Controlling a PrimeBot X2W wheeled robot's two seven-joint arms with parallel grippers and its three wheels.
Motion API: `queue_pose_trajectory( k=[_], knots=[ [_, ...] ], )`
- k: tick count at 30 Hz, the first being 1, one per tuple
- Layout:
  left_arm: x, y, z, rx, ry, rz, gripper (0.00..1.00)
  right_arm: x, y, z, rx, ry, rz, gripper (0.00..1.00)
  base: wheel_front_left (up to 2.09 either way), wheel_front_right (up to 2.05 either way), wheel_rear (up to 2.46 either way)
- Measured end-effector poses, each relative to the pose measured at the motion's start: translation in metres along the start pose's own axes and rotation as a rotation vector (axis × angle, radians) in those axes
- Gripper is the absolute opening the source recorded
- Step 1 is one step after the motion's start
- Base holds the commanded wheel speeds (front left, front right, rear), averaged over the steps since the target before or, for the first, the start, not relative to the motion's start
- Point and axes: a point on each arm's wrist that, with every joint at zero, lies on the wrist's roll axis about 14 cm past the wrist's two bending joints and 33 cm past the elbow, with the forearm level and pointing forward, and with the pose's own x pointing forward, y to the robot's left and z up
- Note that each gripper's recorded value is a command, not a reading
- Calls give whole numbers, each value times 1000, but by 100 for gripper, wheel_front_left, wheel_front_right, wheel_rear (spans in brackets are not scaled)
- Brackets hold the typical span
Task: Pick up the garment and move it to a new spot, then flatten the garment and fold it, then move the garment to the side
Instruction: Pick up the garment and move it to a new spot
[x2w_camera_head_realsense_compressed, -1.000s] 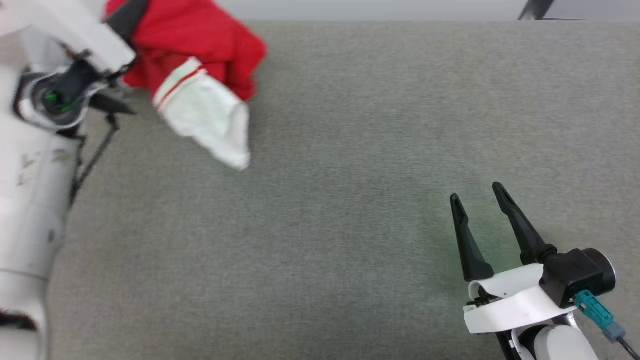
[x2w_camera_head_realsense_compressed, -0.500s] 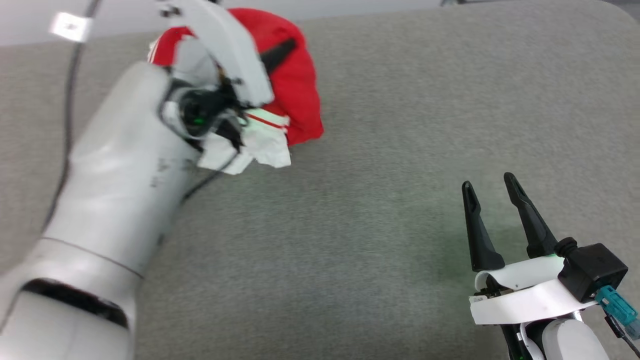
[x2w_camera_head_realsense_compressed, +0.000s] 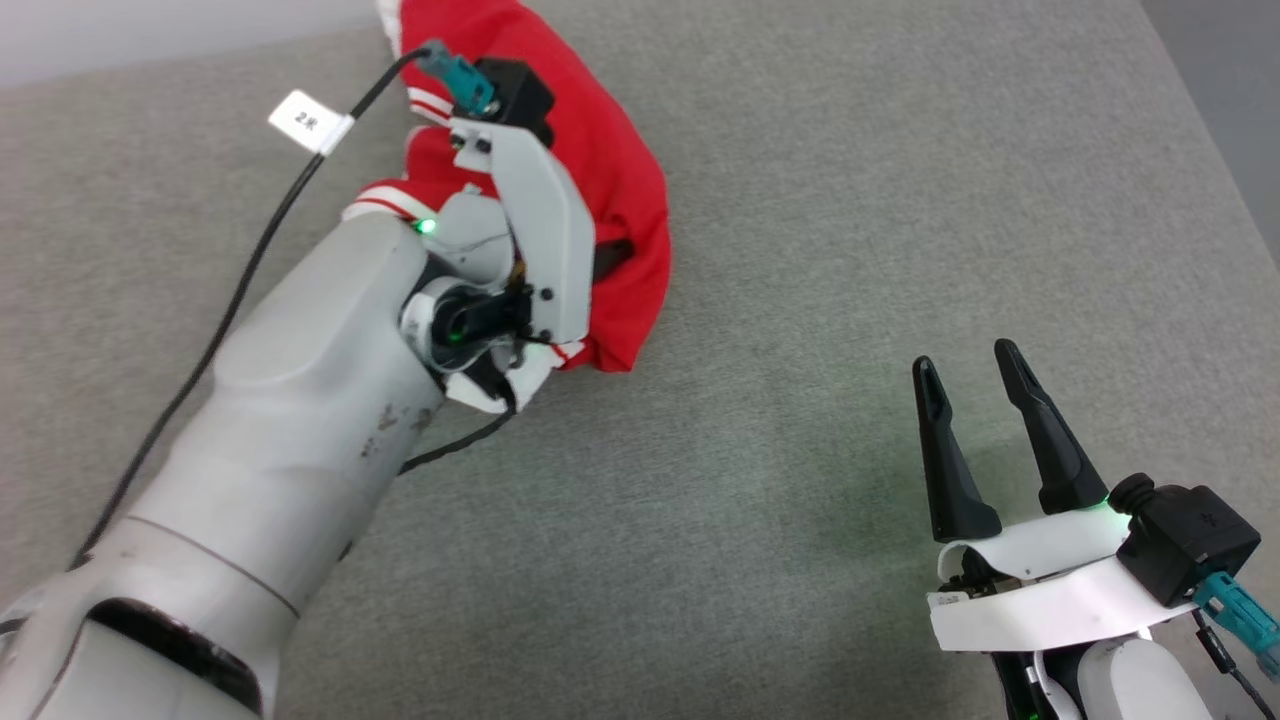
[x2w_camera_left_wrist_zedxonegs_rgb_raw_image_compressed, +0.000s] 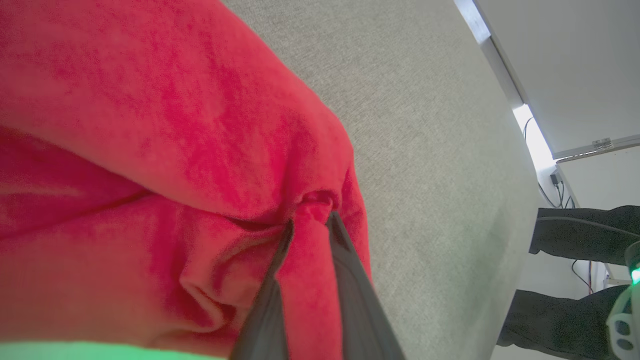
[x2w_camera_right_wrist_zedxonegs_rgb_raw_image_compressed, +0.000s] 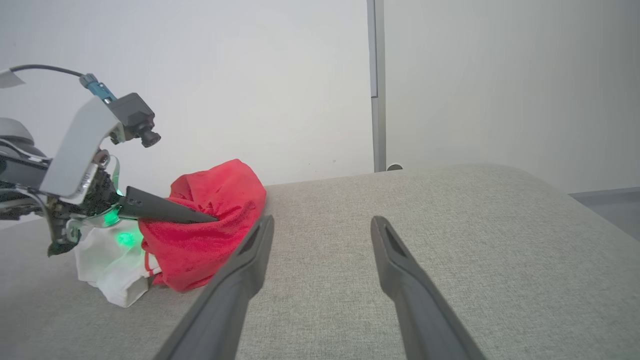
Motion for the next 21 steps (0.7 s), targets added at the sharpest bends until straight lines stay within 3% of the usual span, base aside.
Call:
queue_pose_trajectory(
  k=[8, 18, 19, 21],
  knots=[
    [18, 29, -15, 49, 70, 56, 0, 1, -10, -6, 4, 16, -32, 100, 0, 0, 0],
    [31, 38, -14, 65, 85, 65, 0, 4, -16, -11, 0, 29, -47, 100, 0, 0, 0],
    [31, 38, -12, 61, 75, 63, 21, 5, -17, -11, 0, 28, -48, 100, 0, 0, 0],
    [29, 36, -10, 58, 61, 59, 46, 5, -17, -10, -3, 27, -46, 100, 0, 0, 0]
  ],
)
